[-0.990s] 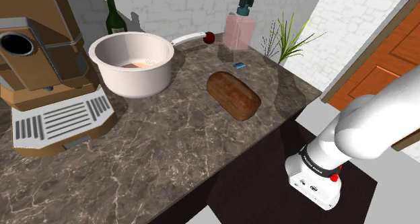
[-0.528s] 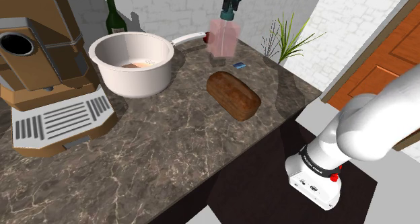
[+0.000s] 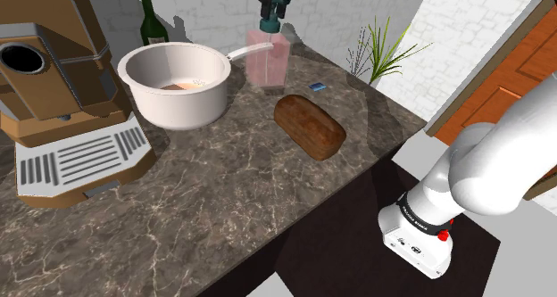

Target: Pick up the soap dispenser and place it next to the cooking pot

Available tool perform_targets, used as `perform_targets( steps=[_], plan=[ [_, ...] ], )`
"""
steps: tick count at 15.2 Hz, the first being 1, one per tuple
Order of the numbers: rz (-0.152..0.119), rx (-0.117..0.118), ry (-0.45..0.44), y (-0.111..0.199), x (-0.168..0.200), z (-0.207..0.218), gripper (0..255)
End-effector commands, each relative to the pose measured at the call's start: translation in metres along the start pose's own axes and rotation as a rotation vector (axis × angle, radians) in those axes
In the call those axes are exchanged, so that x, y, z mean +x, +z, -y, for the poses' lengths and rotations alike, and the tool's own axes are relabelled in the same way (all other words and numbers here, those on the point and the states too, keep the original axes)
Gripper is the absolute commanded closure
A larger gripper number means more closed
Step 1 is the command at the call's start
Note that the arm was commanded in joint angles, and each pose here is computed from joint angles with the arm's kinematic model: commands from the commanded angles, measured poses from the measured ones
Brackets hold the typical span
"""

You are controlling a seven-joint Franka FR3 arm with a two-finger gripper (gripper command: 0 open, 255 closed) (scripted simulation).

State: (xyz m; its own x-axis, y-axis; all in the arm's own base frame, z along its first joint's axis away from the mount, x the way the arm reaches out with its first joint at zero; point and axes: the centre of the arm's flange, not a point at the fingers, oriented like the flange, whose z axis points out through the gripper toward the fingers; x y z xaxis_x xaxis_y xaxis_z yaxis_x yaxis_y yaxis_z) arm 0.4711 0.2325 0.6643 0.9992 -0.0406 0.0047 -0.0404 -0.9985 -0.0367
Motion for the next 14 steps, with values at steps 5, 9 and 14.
perform_targets(
  steps=[5,9,14],
  plan=[
    [-0.001,0.001,0.001,0.013,-0.010,0.063,255],
    [-0.001,0.001,0.001,0.034,-0.010,0.062,255],
    [-0.001,0.001,0.001,0.060,-0.010,0.061,255]
  ],
)
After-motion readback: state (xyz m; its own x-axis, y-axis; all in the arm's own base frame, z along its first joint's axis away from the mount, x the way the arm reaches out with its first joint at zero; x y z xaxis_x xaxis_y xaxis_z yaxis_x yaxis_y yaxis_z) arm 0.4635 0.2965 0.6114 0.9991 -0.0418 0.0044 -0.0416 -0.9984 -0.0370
